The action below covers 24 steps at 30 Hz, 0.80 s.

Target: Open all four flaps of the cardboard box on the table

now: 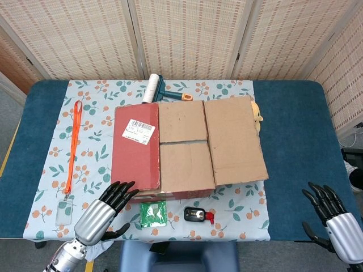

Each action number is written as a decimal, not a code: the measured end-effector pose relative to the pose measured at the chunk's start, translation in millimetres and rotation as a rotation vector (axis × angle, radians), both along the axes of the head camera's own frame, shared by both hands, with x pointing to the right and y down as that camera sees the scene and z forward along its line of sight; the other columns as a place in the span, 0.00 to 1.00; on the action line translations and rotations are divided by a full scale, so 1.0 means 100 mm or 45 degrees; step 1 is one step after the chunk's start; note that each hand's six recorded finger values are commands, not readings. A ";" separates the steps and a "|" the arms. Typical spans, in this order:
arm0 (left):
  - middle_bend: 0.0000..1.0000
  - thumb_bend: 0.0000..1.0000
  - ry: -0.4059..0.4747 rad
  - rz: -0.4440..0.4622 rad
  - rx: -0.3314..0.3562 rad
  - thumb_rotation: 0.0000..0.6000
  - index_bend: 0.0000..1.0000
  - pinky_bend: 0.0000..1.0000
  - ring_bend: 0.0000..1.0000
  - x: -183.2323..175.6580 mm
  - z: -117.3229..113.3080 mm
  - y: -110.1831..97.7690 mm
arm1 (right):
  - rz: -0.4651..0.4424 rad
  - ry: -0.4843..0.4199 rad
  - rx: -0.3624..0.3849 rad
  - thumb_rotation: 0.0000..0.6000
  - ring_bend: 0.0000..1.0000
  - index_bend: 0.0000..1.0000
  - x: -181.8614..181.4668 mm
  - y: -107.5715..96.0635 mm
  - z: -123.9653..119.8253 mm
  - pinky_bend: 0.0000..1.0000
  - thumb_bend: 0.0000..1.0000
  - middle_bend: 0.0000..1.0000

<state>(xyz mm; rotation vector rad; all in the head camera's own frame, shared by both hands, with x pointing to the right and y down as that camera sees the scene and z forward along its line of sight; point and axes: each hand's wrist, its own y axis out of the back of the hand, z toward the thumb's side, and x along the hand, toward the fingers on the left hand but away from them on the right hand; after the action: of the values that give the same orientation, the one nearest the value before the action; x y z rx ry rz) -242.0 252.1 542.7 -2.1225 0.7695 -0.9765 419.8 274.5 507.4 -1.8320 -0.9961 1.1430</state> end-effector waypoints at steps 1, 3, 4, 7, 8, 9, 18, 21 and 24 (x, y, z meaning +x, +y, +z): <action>0.00 0.37 0.000 0.004 0.003 1.00 0.00 0.08 0.00 0.04 0.00 -0.02 | 0.006 -0.012 -0.001 1.00 0.00 0.00 0.02 -0.01 -0.02 0.00 0.46 0.00; 0.00 0.37 -0.004 -0.001 0.011 1.00 0.00 0.11 0.01 0.11 0.02 -0.06 | 0.009 -0.018 0.006 1.00 0.00 0.00 0.05 0.00 -0.05 0.00 0.46 0.00; 0.00 0.37 -0.009 -0.009 0.019 1.00 0.00 0.13 0.01 0.13 0.03 -0.09 | 0.010 -0.013 0.006 1.00 0.00 0.00 0.06 0.00 -0.06 0.00 0.46 0.00; 0.00 0.38 -0.042 -0.034 0.081 1.00 0.00 0.15 0.01 0.19 0.05 -0.16 | 0.017 -0.005 -0.008 1.00 0.00 0.00 0.08 0.01 -0.05 0.00 0.46 0.00; 0.00 0.38 -0.051 -0.042 0.106 1.00 0.00 0.15 0.01 0.22 0.05 -0.17 | 0.020 -0.009 -0.011 1.00 0.00 0.00 0.08 0.00 -0.05 0.00 0.46 0.00; 0.00 0.38 -0.063 -0.055 0.138 1.00 0.00 0.15 0.01 0.26 0.06 -0.19 | 0.023 -0.015 -0.015 1.00 0.00 0.00 0.08 0.00 -0.05 0.00 0.46 0.00; 0.00 0.38 -0.119 -0.219 0.251 1.00 0.00 0.16 0.00 0.52 0.13 -0.32 | 0.047 -0.048 -0.046 1.00 0.00 0.00 0.14 -0.03 -0.06 0.00 0.46 0.00; 0.00 0.38 -0.133 -0.258 0.254 1.00 0.00 0.16 0.00 0.57 0.17 -0.32 | 0.075 -0.081 -0.069 1.00 0.00 0.00 0.20 -0.06 -0.06 0.00 0.46 0.00; 0.00 0.38 -0.146 -0.287 0.252 1.00 0.00 0.16 0.00 0.60 0.23 -0.34 | 0.082 -0.084 -0.075 1.00 0.00 0.00 0.23 -0.07 -0.07 0.00 0.46 0.00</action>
<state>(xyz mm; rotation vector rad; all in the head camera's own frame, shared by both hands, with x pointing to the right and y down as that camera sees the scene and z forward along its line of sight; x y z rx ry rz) -182.4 217.9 566.0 -1.8220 1.0196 -1.0805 443.2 267.2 500.0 -1.9071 -1.0764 1.1679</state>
